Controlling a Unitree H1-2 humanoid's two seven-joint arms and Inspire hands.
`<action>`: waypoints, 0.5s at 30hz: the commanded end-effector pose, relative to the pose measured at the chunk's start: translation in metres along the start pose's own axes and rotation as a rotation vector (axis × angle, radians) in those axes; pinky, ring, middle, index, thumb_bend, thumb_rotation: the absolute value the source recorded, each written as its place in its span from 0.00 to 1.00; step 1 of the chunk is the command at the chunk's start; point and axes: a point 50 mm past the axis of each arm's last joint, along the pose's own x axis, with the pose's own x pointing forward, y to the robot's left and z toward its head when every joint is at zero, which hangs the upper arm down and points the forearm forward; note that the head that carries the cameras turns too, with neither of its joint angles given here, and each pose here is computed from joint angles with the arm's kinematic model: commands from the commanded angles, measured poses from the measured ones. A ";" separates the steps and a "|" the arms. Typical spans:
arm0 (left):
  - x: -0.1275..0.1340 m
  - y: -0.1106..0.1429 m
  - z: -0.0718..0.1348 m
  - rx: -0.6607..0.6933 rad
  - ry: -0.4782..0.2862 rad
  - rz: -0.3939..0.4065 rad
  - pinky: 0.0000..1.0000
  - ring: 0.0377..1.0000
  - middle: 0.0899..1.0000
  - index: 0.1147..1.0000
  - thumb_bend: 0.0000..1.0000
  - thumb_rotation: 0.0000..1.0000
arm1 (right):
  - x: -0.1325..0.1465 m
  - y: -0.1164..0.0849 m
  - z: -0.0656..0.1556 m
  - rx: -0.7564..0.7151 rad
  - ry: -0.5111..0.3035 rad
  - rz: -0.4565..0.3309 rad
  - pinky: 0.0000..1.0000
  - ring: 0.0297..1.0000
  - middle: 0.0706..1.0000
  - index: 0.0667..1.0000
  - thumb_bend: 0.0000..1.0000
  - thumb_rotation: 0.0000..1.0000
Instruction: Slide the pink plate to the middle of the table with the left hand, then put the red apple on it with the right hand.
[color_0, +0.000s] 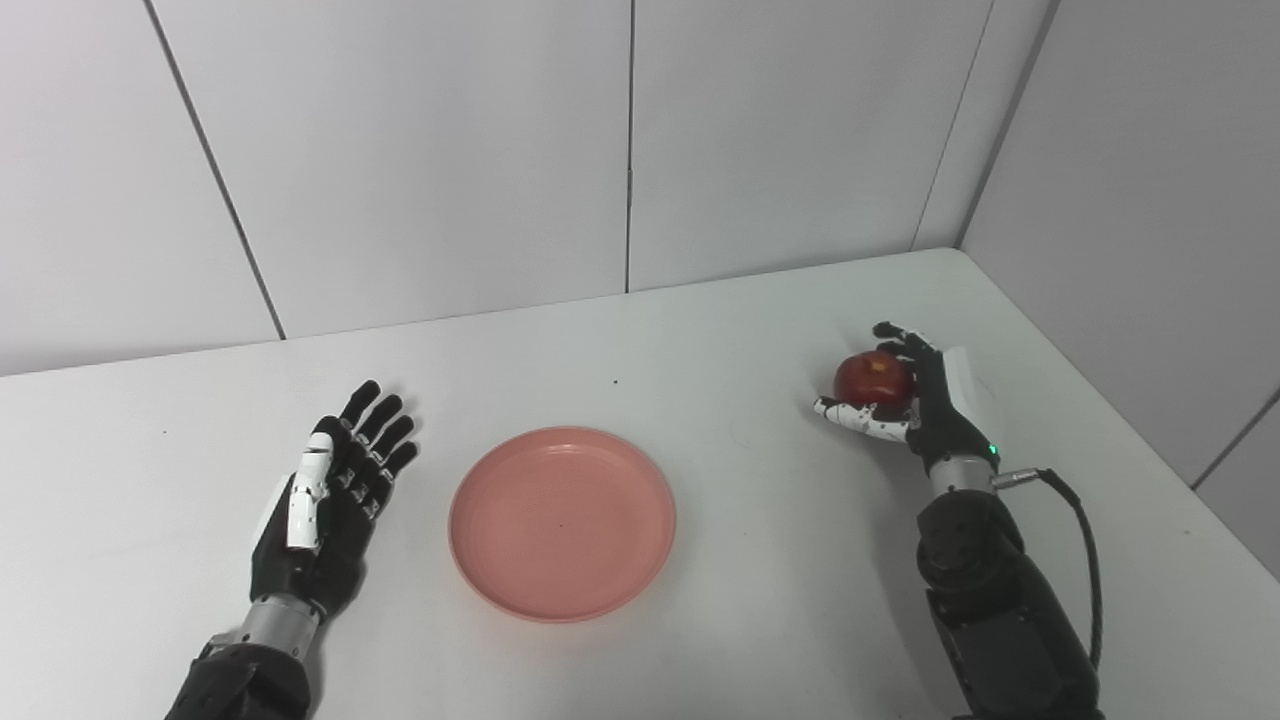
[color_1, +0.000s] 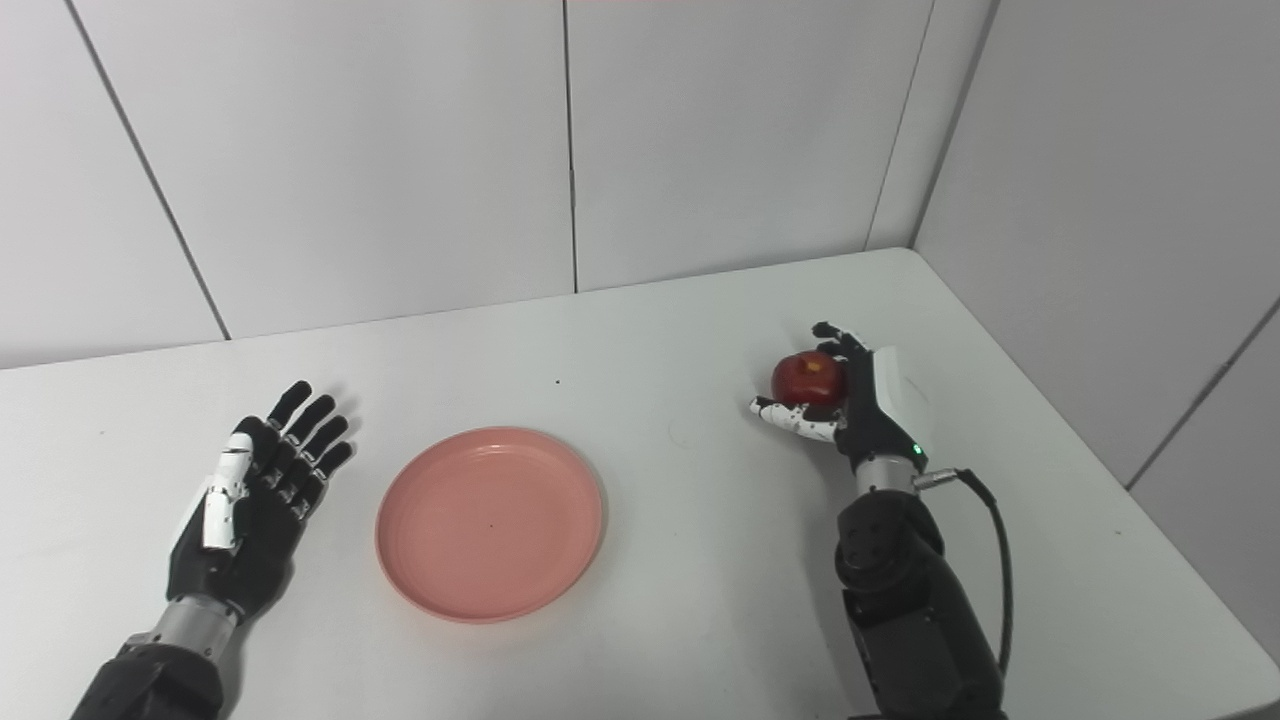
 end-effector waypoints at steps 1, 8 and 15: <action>-0.012 0.009 -0.019 -0.011 0.099 0.036 0.94 0.93 0.93 0.91 0.37 1.00 | 0.015 -0.017 0.019 0.014 -0.110 -0.071 0.56 0.61 0.64 0.65 0.86 0.17; -0.012 0.010 -0.020 -0.012 0.098 0.036 0.94 0.94 0.93 0.91 0.37 1.00 | 0.019 -0.015 0.017 0.012 -0.144 -0.080 0.41 0.45 0.48 0.46 0.53 0.13; -0.011 0.009 -0.020 -0.014 0.108 0.042 0.94 0.94 0.94 0.91 0.37 1.00 | 0.020 -0.014 0.017 0.013 -0.145 -0.093 0.38 0.43 0.45 0.45 0.51 0.13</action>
